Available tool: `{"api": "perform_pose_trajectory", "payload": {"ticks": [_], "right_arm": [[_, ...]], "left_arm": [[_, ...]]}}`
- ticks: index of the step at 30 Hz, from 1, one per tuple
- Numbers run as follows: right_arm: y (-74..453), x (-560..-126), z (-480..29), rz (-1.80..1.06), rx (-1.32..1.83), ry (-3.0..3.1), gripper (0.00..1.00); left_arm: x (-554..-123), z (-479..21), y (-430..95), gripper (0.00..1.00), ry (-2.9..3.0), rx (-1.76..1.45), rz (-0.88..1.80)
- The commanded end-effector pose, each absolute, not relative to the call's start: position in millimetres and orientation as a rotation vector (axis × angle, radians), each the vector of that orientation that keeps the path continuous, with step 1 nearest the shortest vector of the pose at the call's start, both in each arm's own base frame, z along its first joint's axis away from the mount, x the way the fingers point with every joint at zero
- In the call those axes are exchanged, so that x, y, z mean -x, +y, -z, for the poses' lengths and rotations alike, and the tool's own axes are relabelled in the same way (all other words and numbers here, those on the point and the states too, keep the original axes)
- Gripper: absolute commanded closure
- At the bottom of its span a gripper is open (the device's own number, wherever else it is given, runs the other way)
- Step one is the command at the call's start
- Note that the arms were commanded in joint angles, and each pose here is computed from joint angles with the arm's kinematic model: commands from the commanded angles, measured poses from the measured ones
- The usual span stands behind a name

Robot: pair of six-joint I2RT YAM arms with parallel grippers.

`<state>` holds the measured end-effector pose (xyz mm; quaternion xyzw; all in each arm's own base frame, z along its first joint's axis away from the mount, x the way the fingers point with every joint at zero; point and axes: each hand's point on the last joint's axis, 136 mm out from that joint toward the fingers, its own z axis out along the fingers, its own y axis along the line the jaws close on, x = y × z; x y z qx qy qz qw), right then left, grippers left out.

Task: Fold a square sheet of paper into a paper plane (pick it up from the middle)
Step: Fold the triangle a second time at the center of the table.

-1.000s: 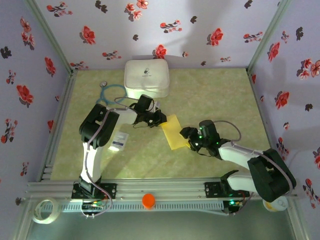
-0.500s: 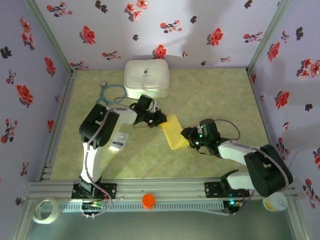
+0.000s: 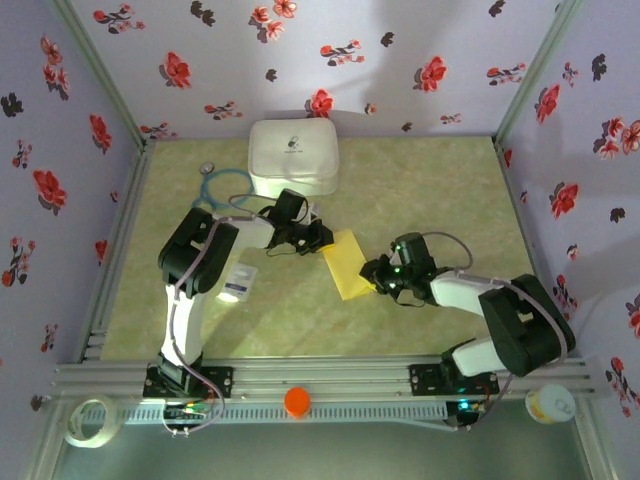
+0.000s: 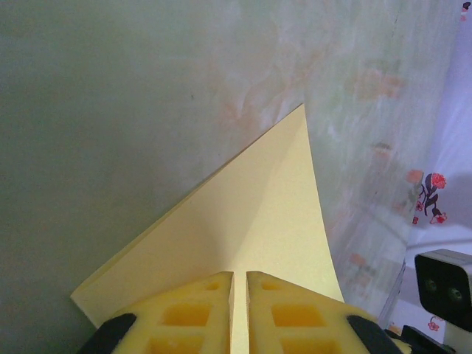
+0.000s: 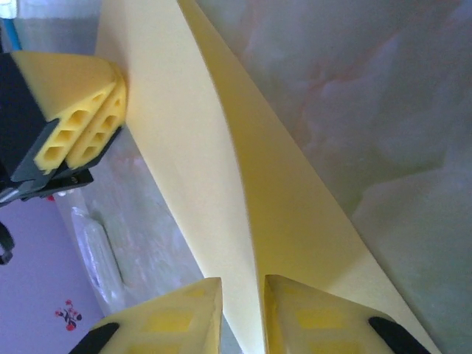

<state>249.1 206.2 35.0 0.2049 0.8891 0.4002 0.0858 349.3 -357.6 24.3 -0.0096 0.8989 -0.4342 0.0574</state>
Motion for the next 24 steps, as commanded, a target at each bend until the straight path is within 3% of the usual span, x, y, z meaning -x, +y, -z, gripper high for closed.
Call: {"api": "perform_pose_trajectory", "payload": {"ticks": [1, 7, 10, 15, 24], "right_arm": [[208.3, -246.7, -32.6, -1.188, -0.548, 2.696, 0.86], [205.8, -244.0, -29.0, -1.187, -0.598, 2.687, 0.97], [204.3, -242.5, -28.5, -1.183, -0.654, 2.672, 0.98], [207.3, -241.5, -32.9, -1.161, -0.742, 2.628, 0.98], [208.5, -235.1, -30.0, -1.152, -1.072, 2.452, 0.96]], "left_arm": [[-330.0, -3.0, -353.1, 0.87, 2.833, 0.059, 1.263], [-332.9, -28.1, -356.4, 0.8, 2.774, 0.016, 1.293], [-334.5, -45.7, -358.3, 0.69, 2.733, -0.006, 1.313], [-328.4, -62.1, -357.4, 0.6, 2.705, -0.03, 1.32], [-301.2, -59.1, -364.6, 0.64, 2.738, -0.053, 1.327]]}}
